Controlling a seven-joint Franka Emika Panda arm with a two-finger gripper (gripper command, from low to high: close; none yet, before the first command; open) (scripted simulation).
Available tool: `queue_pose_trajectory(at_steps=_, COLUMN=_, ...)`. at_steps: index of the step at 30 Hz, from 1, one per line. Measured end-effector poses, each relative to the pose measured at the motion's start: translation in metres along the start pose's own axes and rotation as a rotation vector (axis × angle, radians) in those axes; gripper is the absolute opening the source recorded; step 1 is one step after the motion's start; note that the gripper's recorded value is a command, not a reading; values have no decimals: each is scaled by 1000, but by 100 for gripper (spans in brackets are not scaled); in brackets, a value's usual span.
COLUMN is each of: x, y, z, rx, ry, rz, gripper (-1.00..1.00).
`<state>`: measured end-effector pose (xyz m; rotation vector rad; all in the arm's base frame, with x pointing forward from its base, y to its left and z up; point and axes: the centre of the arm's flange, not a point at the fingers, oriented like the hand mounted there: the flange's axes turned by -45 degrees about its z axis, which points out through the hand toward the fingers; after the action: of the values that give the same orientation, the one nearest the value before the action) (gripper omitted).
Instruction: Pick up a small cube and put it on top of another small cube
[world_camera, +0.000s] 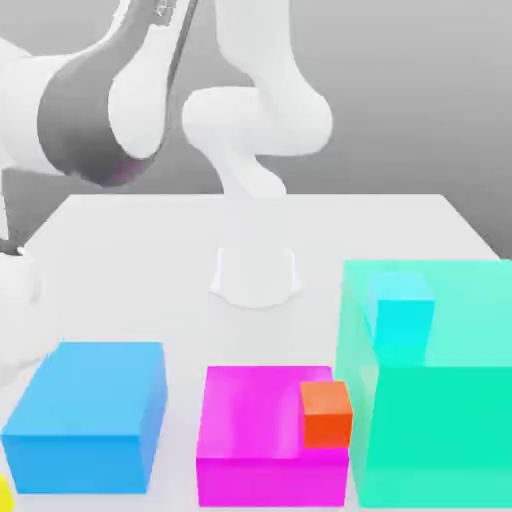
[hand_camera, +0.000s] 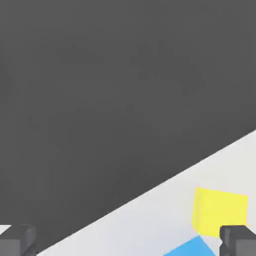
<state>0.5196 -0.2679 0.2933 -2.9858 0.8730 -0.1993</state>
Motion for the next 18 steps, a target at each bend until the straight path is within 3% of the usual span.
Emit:
queue_pose_trajectory(at_steps=5, x=-7, y=53, z=83, rx=-55, ry=-96, rz=89, gripper=0)
queue_pose_trajectory(at_steps=9, x=-15, y=65, z=147, rx=-65, ry=-111, rz=102, gripper=0)
queue_pose_trajectory(at_steps=10, x=-17, y=66, z=155, rx=-65, ry=-112, rz=103, gripper=-100)
queue_pose_trajectory(at_steps=18, x=-15, y=65, z=142, rx=-65, ry=-112, rz=103, gripper=-100)
